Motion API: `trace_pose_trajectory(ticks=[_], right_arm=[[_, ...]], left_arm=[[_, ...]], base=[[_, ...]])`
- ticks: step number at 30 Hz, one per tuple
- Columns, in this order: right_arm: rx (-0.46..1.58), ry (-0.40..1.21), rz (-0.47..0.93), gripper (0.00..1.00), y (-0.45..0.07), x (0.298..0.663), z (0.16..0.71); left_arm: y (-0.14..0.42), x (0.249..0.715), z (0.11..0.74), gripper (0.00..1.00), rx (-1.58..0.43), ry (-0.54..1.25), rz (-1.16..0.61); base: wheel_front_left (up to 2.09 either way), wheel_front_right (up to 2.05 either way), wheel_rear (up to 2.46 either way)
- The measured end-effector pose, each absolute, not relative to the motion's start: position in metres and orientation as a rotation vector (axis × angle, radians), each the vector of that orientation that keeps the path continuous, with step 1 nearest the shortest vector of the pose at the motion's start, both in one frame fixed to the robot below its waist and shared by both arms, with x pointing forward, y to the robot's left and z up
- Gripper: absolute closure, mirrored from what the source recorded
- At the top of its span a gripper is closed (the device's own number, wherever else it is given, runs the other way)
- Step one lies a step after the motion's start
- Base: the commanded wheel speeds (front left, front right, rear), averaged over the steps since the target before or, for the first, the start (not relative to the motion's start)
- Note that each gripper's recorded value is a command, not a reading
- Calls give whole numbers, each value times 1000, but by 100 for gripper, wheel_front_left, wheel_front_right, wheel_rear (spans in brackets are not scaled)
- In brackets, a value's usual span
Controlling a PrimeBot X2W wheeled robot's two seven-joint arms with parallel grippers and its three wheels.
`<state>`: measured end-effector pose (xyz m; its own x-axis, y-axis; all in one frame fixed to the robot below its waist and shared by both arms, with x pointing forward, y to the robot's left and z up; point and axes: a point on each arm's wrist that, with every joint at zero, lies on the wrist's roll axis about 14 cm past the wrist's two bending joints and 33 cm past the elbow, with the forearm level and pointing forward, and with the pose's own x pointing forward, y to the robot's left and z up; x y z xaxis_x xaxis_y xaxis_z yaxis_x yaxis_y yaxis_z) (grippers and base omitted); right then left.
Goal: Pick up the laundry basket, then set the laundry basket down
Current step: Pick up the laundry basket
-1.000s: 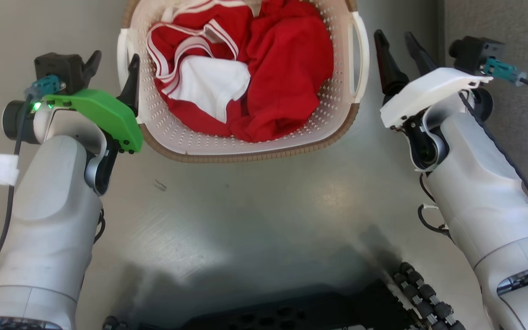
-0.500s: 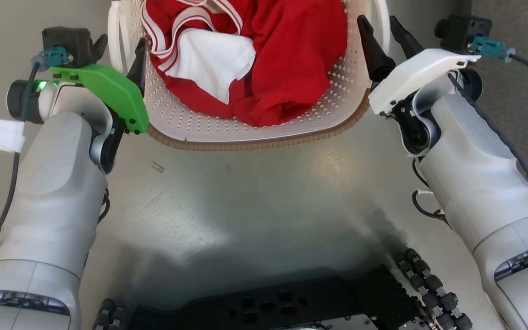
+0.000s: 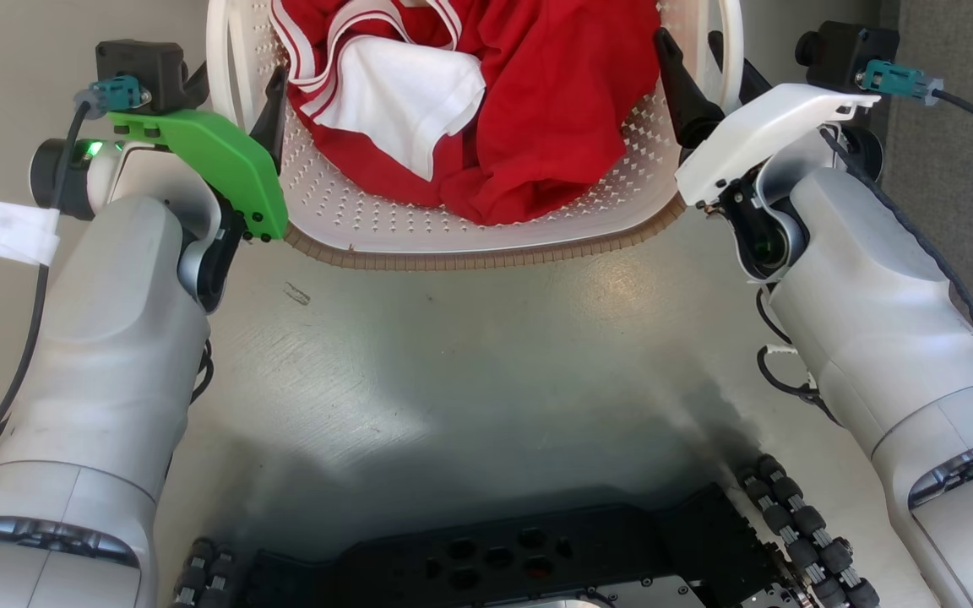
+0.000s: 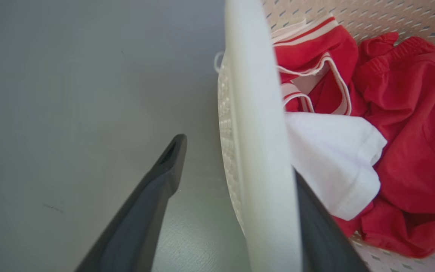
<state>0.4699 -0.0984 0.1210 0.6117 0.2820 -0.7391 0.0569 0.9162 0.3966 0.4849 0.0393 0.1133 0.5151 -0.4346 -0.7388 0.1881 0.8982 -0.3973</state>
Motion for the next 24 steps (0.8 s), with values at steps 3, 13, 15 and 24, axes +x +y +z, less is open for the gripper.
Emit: trace_pose_trajectory(ticks=[3, 13, 15, 24], right_arm=[[407, 917, 134, 4, -98, 468, 120], [423, 929, 136, 100, -94, 468, 119], [421, 933, 140, 100, -93, 466, 121], [421, 911, 156, 100, -89, 471, 140]], left_arm=[[39, 484, 112, 0, -283, 966, -379], [32, 491, 116, 100, -303, 946, -381], [32, 490, 117, 100, -303, 951, -377], [34, 494, 134, 100, -293, 926, -374]], base=[[0, 0, 0], [0, 0, 0], [0, 0, 0], [0, 0, 0]])
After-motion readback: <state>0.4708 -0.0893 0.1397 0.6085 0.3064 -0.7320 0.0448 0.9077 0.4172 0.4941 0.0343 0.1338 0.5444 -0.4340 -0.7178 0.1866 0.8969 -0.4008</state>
